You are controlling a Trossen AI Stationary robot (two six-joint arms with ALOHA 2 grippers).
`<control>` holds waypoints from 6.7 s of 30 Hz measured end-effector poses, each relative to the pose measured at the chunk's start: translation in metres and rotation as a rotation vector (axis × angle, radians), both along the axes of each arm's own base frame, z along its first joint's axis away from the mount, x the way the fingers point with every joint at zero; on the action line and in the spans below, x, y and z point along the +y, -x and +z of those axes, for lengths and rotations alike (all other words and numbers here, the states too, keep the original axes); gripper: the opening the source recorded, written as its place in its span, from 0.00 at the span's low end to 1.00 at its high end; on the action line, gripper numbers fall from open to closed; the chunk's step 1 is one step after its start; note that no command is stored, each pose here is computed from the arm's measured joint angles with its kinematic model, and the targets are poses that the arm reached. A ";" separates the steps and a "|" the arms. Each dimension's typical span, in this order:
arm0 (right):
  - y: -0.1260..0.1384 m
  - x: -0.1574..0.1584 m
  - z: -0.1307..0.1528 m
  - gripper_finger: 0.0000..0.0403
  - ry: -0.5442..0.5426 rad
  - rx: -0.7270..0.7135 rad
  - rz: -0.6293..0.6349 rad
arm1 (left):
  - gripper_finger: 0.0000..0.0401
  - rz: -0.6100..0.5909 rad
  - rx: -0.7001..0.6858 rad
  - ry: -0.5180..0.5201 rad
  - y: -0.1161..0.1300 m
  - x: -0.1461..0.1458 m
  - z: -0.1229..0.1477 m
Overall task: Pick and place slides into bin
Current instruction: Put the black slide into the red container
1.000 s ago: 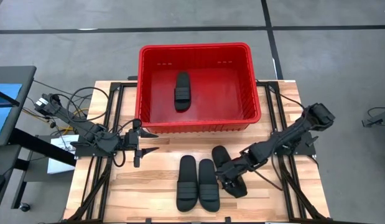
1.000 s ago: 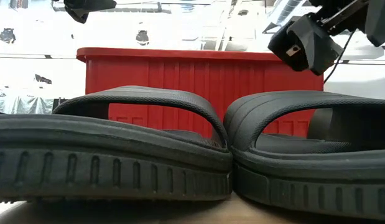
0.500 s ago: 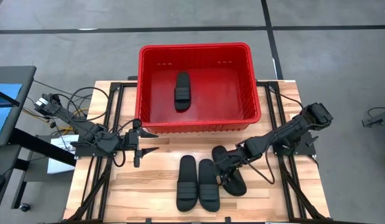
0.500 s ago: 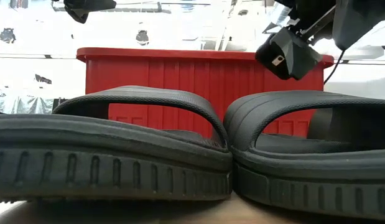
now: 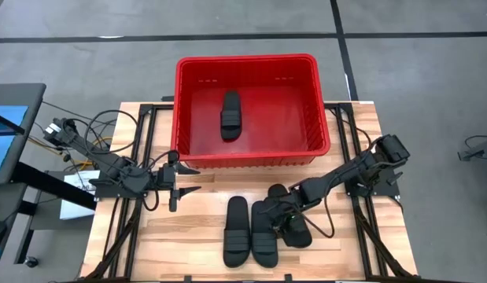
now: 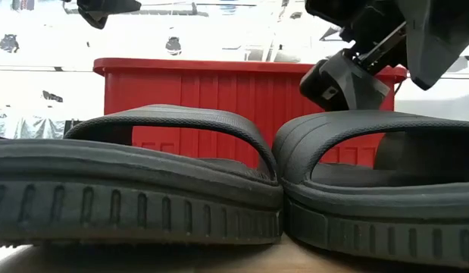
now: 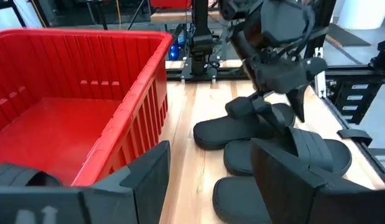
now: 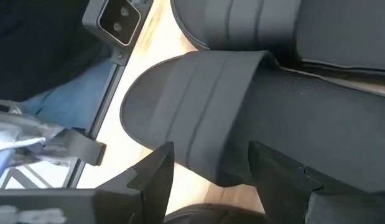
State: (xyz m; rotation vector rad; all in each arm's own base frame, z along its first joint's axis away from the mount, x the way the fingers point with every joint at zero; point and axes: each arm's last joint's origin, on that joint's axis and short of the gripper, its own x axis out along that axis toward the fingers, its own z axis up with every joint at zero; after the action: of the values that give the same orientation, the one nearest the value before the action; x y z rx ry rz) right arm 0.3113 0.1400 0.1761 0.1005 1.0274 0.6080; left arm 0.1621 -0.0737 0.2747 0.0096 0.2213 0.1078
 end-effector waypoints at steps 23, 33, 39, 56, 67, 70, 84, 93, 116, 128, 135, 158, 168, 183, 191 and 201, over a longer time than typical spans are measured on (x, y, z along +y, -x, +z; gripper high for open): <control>-0.001 0.000 0.001 0.47 -0.037 0.008 0.006 | 0.53 0.004 -0.001 0.017 0.000 0.000 0.000; -0.004 -0.007 0.001 0.46 -0.040 0.024 -0.072 | 0.53 0.003 -0.002 0.044 0.000 0.000 0.000; -0.002 -0.001 0.000 0.44 -0.028 0.032 -0.116 | 0.53 0.003 -0.002 0.044 0.000 0.000 0.000; -0.013 0.024 -0.048 0.36 -0.102 0.134 -0.085 | 0.53 0.012 -0.008 0.095 0.000 0.000 0.000; -0.004 0.030 -0.023 0.02 -0.046 0.054 -0.125 | 0.53 -0.043 0.004 0.114 0.000 -0.002 -0.001; -0.002 0.036 -0.013 0.02 -0.011 0.058 -0.146 | 0.53 -0.053 0.005 0.119 0.000 -0.002 -0.001; -0.017 0.068 0.074 0.00 0.088 -0.055 -0.121 | 0.53 -0.076 -0.016 0.256 -0.002 -0.005 0.001; -0.023 0.073 0.123 0.00 0.026 -0.107 -0.109 | 0.53 -0.262 -0.066 0.107 -0.032 -0.033 -0.002; -0.033 0.044 0.135 0.00 -0.036 0.006 -0.216 | 0.53 -0.183 0.022 -0.626 -0.083 -0.112 0.003; -0.022 -0.020 0.188 0.00 -0.104 -0.145 -0.269 | 0.53 -0.200 -0.030 -0.907 -0.057 -0.152 0.029; -0.014 -0.050 0.209 0.00 -0.120 -0.214 -0.327 | 0.53 -0.199 -0.002 -1.050 -0.073 -0.137 0.030; -0.020 -0.074 0.205 0.00 -0.148 -0.214 -0.197 | 0.53 -0.275 -0.045 -1.074 -0.114 -0.099 0.028; -0.019 -0.074 0.204 0.00 -0.144 -0.207 -0.195 | 0.53 -0.165 -0.058 -1.271 -0.144 -0.110 -0.001; -0.019 -0.077 0.204 0.02 -0.117 -0.219 -0.172 | 0.07 -0.055 -0.032 -1.314 -0.146 -0.114 -0.003; -0.022 -0.081 0.205 0.18 -0.132 -0.224 -0.232 | 0.07 0.007 0.024 -1.311 -0.144 -0.114 -0.003; -0.022 -0.082 0.205 0.52 -0.157 -0.194 -0.272 | 0.07 0.044 0.069 -1.316 -0.143 -0.114 -0.004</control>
State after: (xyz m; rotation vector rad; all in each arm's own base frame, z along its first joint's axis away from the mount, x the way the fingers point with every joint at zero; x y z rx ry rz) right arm 0.3330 0.0584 0.3813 0.3086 0.7608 0.4400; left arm 0.3046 -0.1873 0.2705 1.3198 0.1871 0.2814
